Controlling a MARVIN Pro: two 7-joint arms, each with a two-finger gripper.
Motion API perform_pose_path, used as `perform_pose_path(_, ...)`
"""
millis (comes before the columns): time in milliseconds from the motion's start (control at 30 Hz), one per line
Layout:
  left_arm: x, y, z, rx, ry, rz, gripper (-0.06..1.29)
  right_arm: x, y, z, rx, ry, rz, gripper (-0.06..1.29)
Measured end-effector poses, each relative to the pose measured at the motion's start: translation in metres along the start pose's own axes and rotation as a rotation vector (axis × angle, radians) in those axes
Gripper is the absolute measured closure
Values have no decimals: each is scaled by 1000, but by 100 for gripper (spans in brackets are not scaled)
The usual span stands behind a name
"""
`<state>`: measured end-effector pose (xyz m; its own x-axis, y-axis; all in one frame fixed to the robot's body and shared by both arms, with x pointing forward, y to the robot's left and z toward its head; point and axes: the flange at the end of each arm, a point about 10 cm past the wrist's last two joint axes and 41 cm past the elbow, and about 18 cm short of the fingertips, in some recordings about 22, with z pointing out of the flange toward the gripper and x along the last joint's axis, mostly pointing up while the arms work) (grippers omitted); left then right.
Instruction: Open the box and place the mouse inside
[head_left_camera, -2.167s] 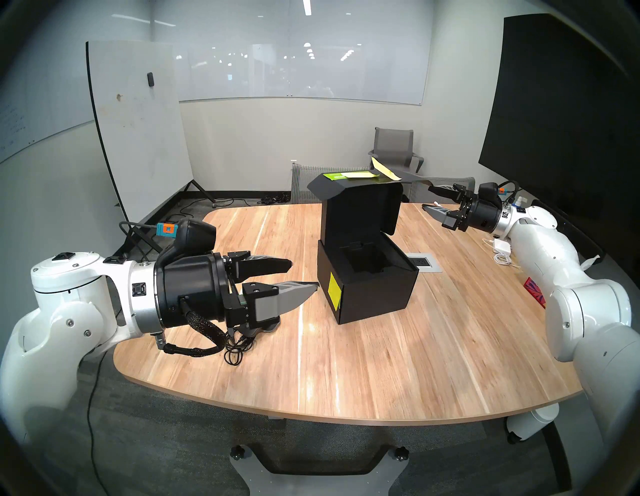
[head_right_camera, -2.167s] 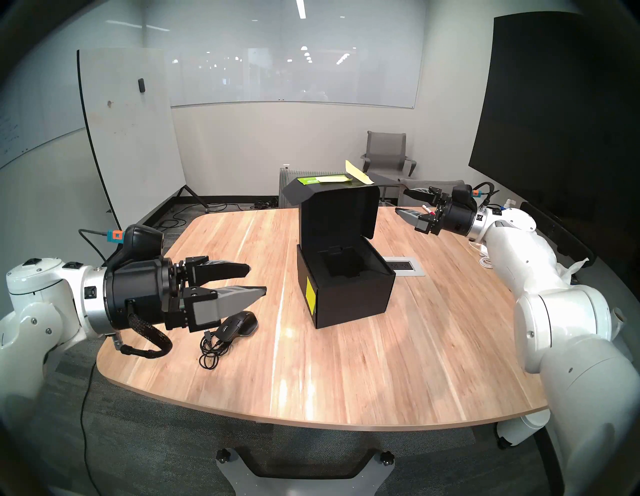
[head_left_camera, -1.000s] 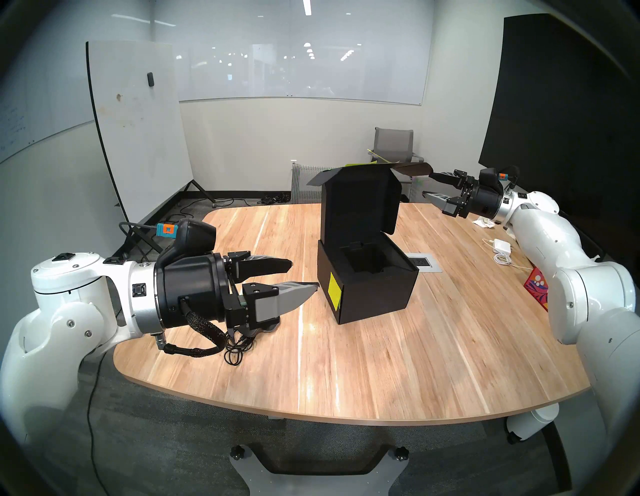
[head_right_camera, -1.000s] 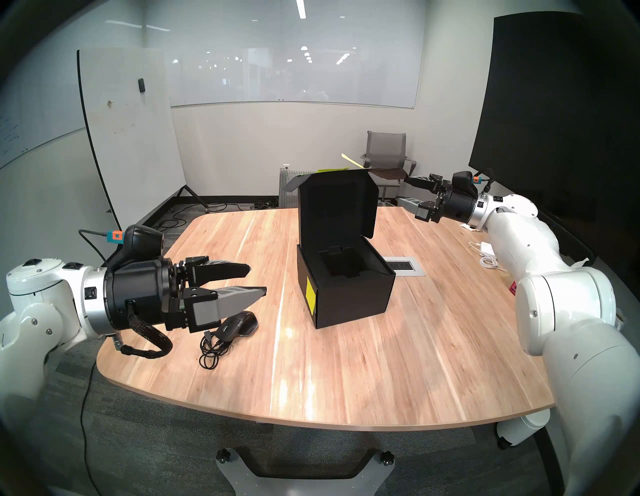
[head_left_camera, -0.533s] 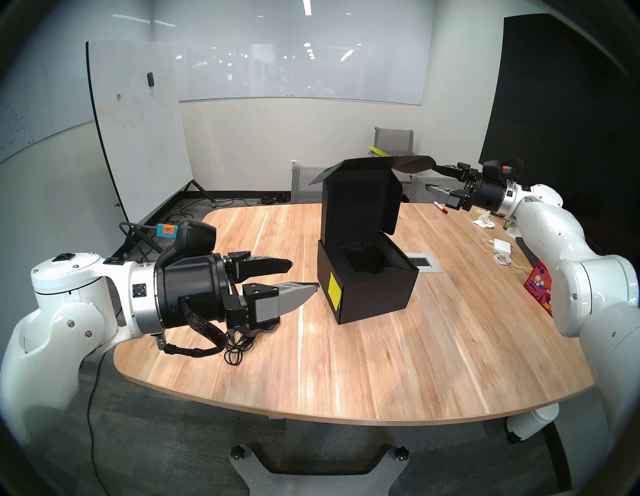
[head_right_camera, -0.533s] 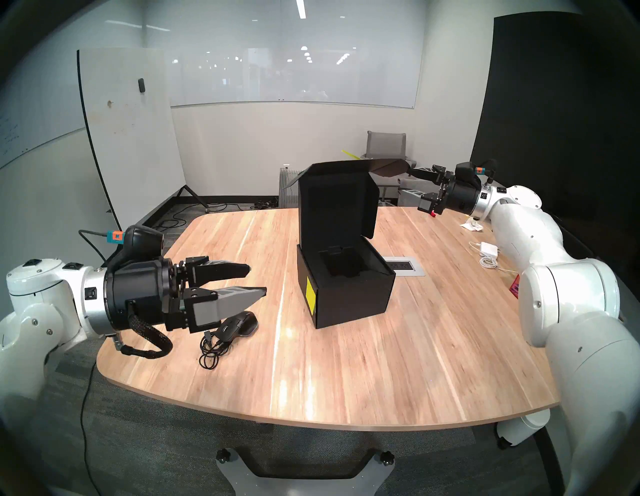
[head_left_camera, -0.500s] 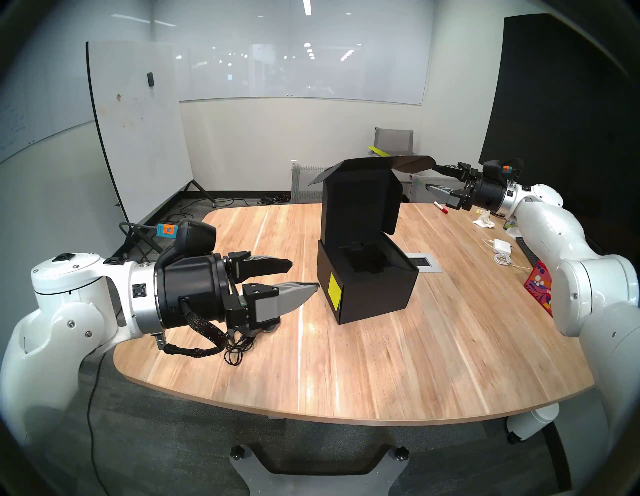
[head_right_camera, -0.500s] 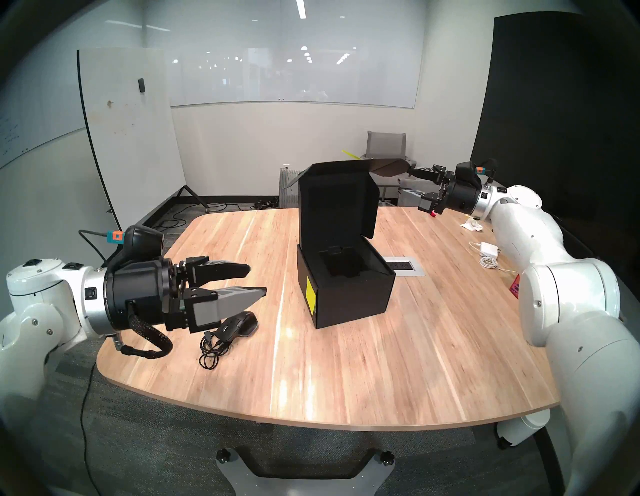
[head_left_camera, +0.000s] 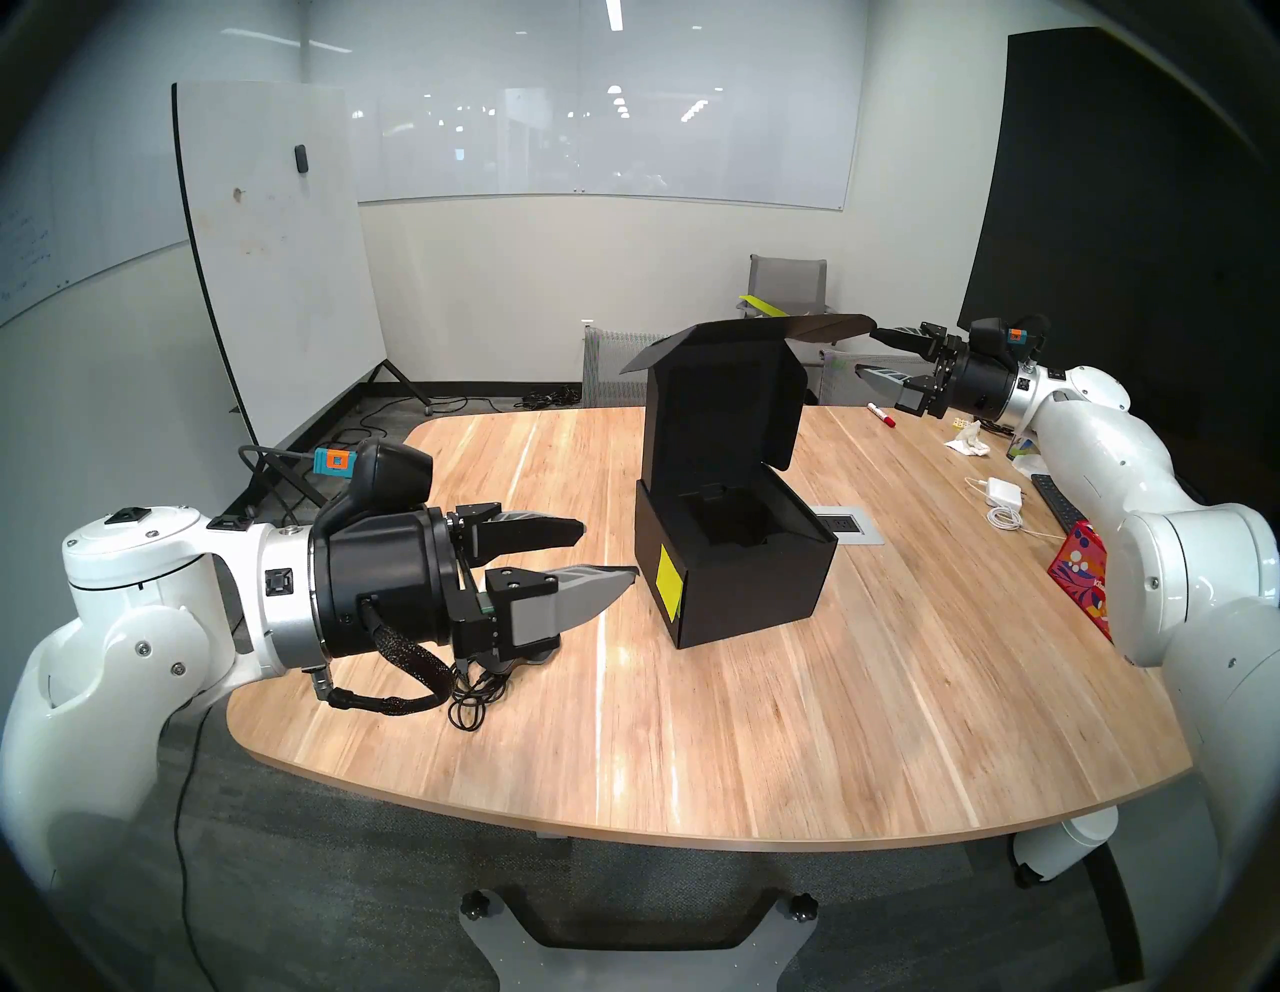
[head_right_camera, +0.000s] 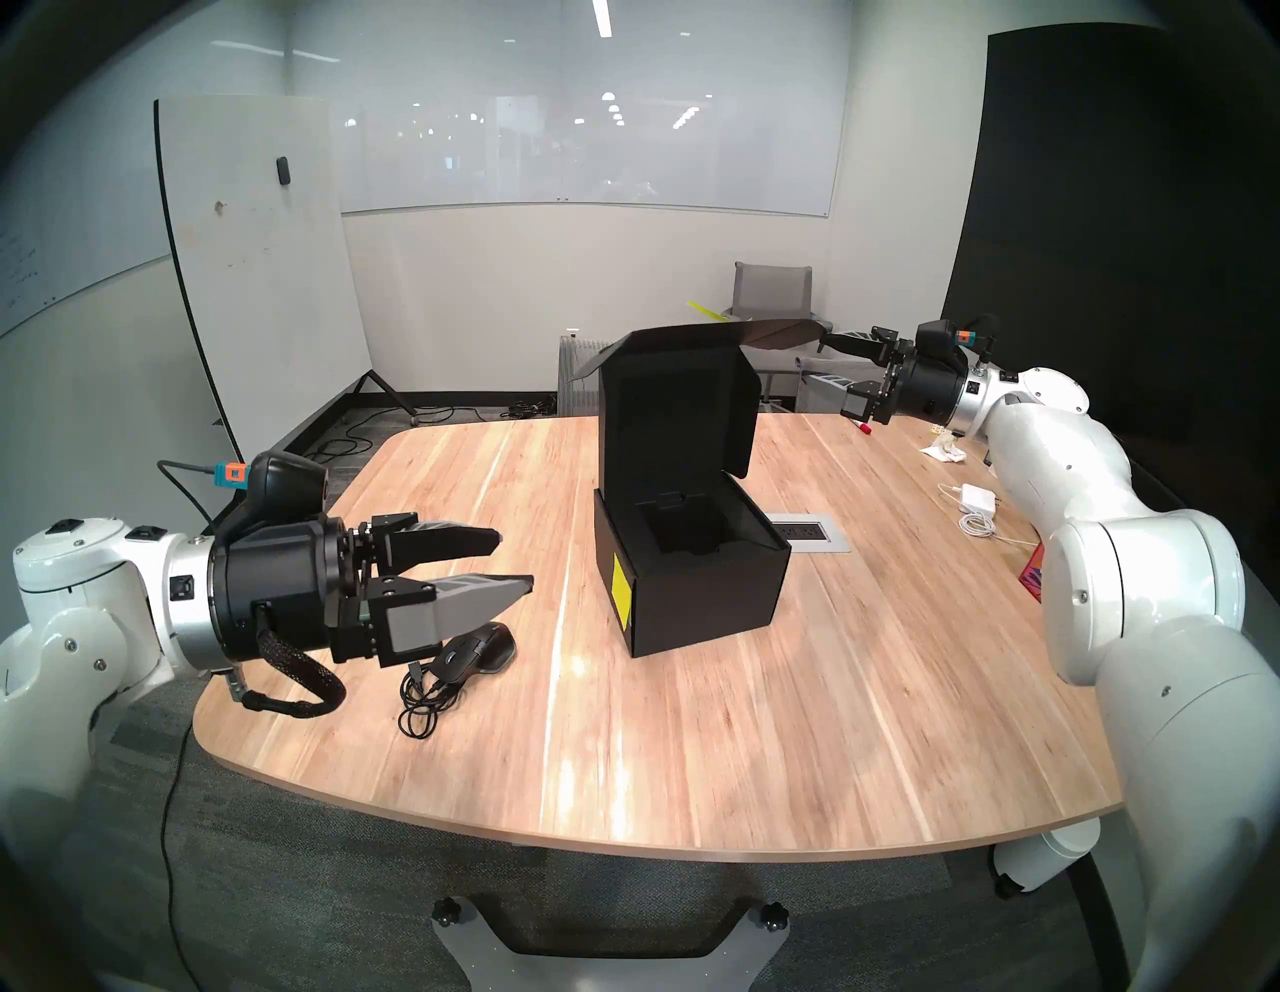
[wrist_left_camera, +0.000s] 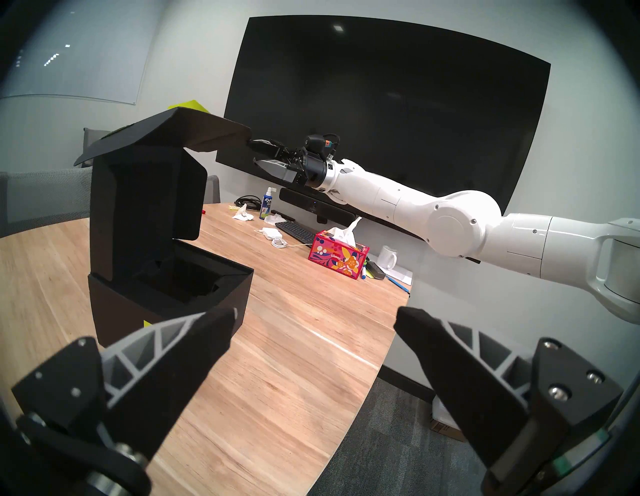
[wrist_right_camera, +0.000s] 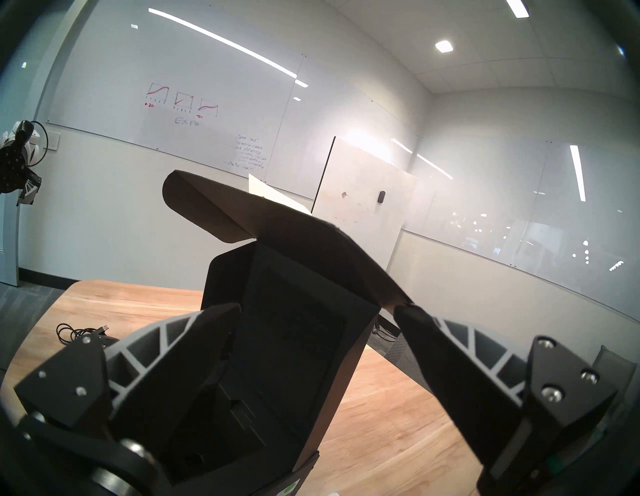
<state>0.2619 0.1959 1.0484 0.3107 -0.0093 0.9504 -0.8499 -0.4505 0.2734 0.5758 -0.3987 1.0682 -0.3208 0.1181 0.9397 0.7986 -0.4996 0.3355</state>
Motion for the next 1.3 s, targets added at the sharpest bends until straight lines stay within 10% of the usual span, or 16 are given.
perform_pose_path(1300, -1, 0, 0, 0, 0, 6, -4, 7, 9, 4, -44, -16, -40, 0)
